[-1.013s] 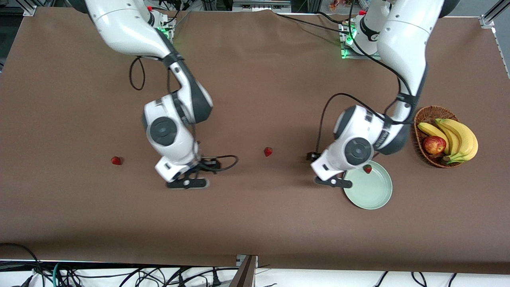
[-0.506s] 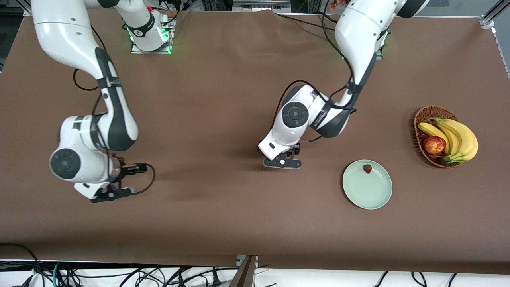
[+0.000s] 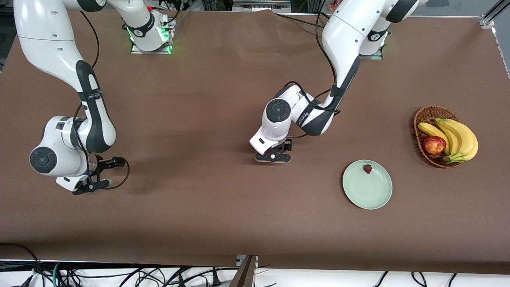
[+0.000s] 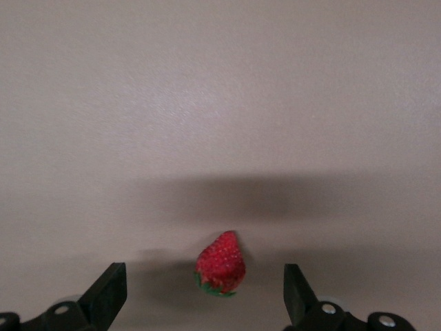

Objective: Collect all strawberries into plate
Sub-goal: 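Grasp the second strawberry with the left gripper while the right gripper withdraws, then carry the strawberry over the plate while the right gripper grasps the last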

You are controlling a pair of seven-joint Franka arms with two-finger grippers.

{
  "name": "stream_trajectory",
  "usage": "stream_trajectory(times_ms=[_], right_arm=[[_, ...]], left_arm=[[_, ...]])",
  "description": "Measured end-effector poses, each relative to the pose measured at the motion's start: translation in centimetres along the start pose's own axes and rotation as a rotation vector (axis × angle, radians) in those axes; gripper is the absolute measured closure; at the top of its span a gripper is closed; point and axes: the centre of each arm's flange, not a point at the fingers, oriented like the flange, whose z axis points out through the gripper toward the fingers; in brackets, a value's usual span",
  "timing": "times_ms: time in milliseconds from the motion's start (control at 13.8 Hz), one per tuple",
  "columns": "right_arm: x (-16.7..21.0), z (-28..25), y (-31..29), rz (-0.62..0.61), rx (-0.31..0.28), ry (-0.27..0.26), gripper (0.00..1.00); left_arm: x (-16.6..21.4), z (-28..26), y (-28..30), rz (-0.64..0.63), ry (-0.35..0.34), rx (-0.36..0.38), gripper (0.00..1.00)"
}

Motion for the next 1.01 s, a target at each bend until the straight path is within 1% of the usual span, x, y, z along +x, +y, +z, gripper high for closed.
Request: stream_trajectory(times_ms=[145, 217, 362, 506, 579, 651, 723, 796, 940, 1013], right_arm=[[-1.0, 1.3, -0.2, 0.002, -0.002, 0.009, 0.0], [-1.5, 1.7, -0.4, 0.002, 0.002, 0.005, 0.0], [-2.3, 2.2, -0.6, 0.004, 0.008, -0.005, 0.0], [-2.7, 2.4, -0.7, 0.005, 0.01, -0.005, 0.01], [-2.8, 2.5, -0.8, 0.006, 0.009, -0.003, 0.02], [-2.9, 2.7, -0.8, 0.006, 0.009, -0.002, 0.12], [-3.0, 2.9, -0.8, 0.006, 0.009, -0.002, 0.23], [-3.0, 2.9, -0.8, 0.006, 0.009, -0.002, 0.37], [-3.0, 2.8, -0.8, 0.007, 0.009, 0.0, 0.59], [-3.0, 2.7, -0.8, 0.007, 0.009, 0.001, 0.67]], left_arm=[[-0.4, 1.3, 0.4, 0.002, 0.005, -0.007, 0.0], [-0.5, 1.9, 0.5, 0.002, 0.007, -0.01, 0.06], [-0.5, 2.5, 0.4, 0.001, 0.01, -0.012, 0.26], [-0.2, 2.2, 0.2, -0.002, 0.016, -0.012, 0.51], [-0.1, 2.1, 0.2, -0.003, 0.019, -0.012, 0.59], [-0.1, 2.0, 0.1, -0.004, 0.02, -0.012, 0.67], [0.0, 2.0, 0.1, -0.006, 0.021, -0.012, 0.67], [0.3, 1.8, -0.2, -0.013, 0.021, -0.009, 0.67], [1.9, 0.5, -2.4, -0.049, 0.002, 0.021, 0.67], [3.1, -1.0, -4.0, -0.07, -0.012, 0.038, 0.67]])
